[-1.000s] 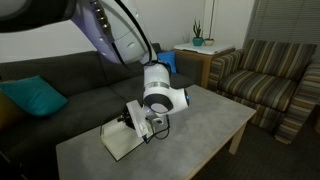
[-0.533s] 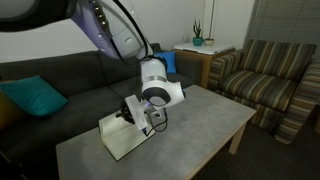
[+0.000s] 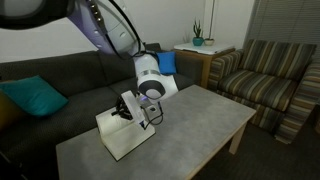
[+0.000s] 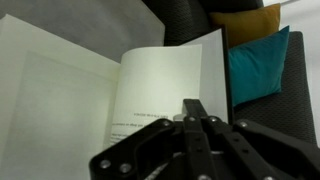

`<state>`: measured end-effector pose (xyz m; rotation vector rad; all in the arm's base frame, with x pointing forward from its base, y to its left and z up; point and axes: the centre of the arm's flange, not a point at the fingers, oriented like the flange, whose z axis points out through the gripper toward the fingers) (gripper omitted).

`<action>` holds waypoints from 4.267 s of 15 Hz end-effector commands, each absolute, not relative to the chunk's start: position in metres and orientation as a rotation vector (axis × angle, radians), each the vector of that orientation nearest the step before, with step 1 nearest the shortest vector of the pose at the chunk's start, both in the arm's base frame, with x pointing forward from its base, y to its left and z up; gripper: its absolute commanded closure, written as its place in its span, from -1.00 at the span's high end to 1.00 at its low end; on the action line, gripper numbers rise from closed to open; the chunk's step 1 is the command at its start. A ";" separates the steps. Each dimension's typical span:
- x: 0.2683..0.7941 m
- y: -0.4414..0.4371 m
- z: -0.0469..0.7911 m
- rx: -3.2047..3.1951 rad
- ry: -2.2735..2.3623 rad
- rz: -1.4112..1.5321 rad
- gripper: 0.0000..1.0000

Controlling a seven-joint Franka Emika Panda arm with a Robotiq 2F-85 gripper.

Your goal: Open the book on the table

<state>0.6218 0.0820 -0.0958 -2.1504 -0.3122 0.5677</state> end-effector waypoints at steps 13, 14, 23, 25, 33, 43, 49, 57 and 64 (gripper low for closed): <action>0.665 0.150 -0.115 -2.201 -0.571 0.667 -1.00; 0.665 0.154 -0.115 -2.205 -0.587 0.669 -1.00; 0.666 0.191 -0.115 -2.213 -0.666 0.699 -1.00; 0.665 0.200 -0.117 -2.213 -0.677 0.708 -1.00; 0.661 0.224 -0.134 -2.264 -0.690 0.756 -1.00; 0.661 0.236 -0.137 -2.425 -0.713 0.717 -1.00; 0.678 0.242 -0.132 -2.470 -0.717 0.605 -1.00; 0.623 0.227 -0.086 -2.469 -0.721 0.620 -1.00; 0.623 0.230 -0.085 -2.462 -0.732 0.620 -0.98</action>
